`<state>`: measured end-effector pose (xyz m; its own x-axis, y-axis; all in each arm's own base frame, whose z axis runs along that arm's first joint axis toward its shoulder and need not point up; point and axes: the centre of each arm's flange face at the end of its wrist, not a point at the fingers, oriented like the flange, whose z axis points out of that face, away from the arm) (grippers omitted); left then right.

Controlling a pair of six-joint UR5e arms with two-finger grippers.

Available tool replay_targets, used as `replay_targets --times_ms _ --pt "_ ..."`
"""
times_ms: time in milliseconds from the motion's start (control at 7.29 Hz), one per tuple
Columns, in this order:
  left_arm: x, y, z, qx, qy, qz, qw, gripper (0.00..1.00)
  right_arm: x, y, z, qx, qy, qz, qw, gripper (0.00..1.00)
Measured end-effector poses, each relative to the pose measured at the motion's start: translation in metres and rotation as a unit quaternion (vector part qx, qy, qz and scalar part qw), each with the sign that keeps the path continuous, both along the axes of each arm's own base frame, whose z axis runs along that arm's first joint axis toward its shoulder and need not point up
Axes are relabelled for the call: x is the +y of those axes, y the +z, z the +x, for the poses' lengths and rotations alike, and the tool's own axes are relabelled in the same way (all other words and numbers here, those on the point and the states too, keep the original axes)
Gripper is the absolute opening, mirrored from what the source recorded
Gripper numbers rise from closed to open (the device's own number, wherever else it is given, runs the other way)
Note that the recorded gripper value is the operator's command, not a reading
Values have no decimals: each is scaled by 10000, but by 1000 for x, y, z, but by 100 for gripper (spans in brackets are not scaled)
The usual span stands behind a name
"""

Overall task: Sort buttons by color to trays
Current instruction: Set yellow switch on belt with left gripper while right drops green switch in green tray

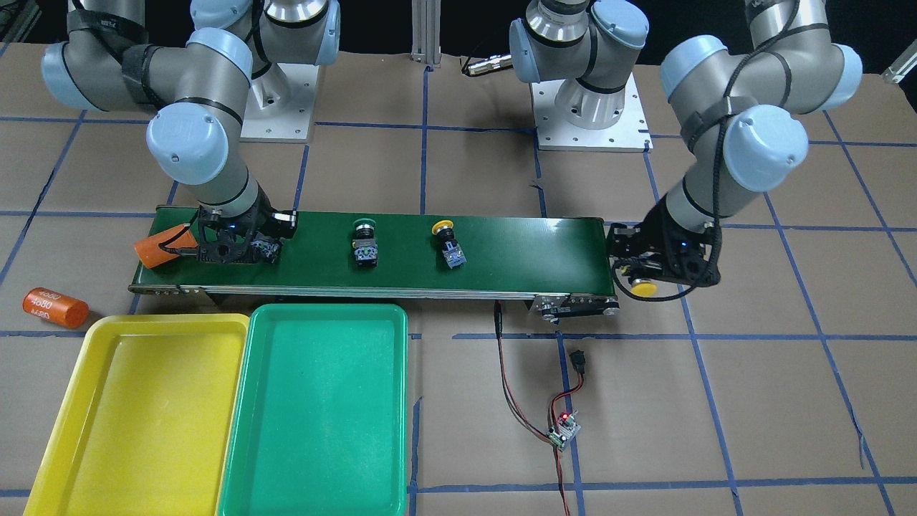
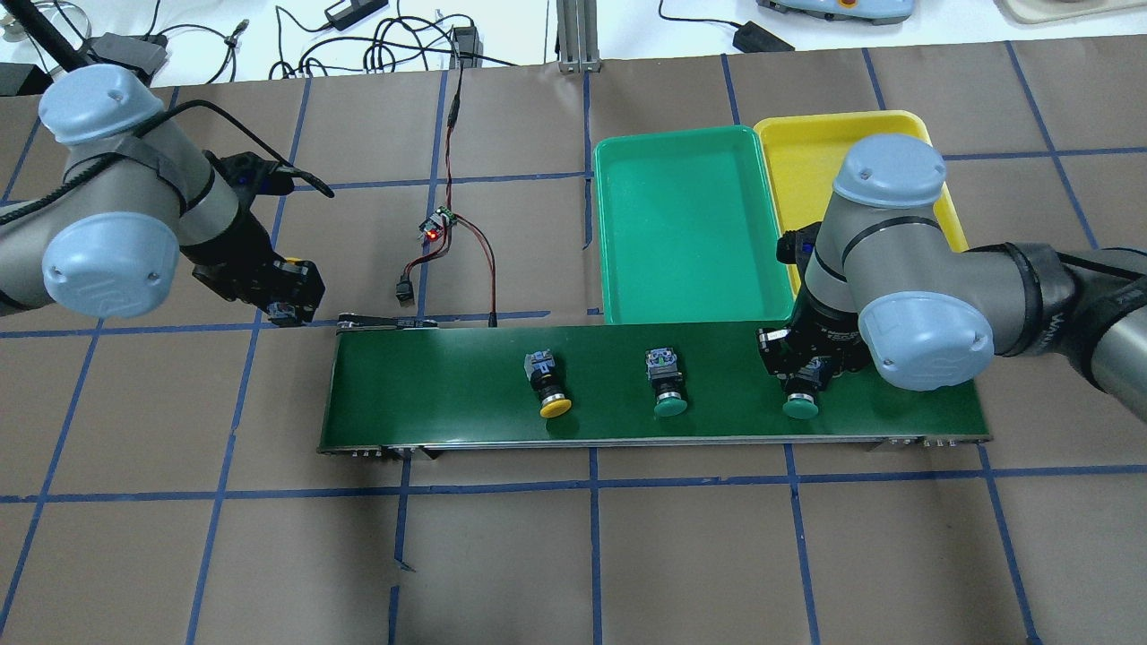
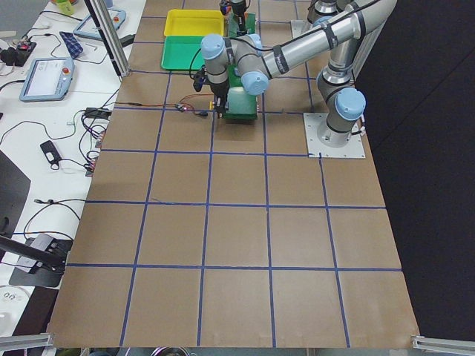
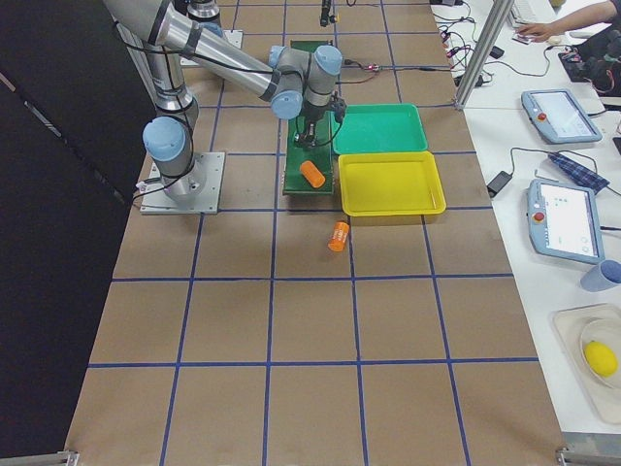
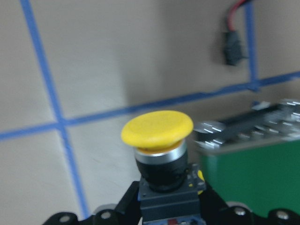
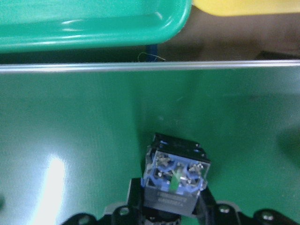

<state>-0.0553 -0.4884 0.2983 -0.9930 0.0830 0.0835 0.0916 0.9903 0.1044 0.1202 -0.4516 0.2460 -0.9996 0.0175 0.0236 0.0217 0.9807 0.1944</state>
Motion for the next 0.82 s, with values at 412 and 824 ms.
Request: replay_targets --times_ms 412,824 --pt "54 -14 -66 55 561 260 9981 0 -55 41 8 -317 -118 -518 9981 0" --pt "56 -28 -95 10 665 249 9975 0 -160 42 38 -499 31 -341 9982 26"
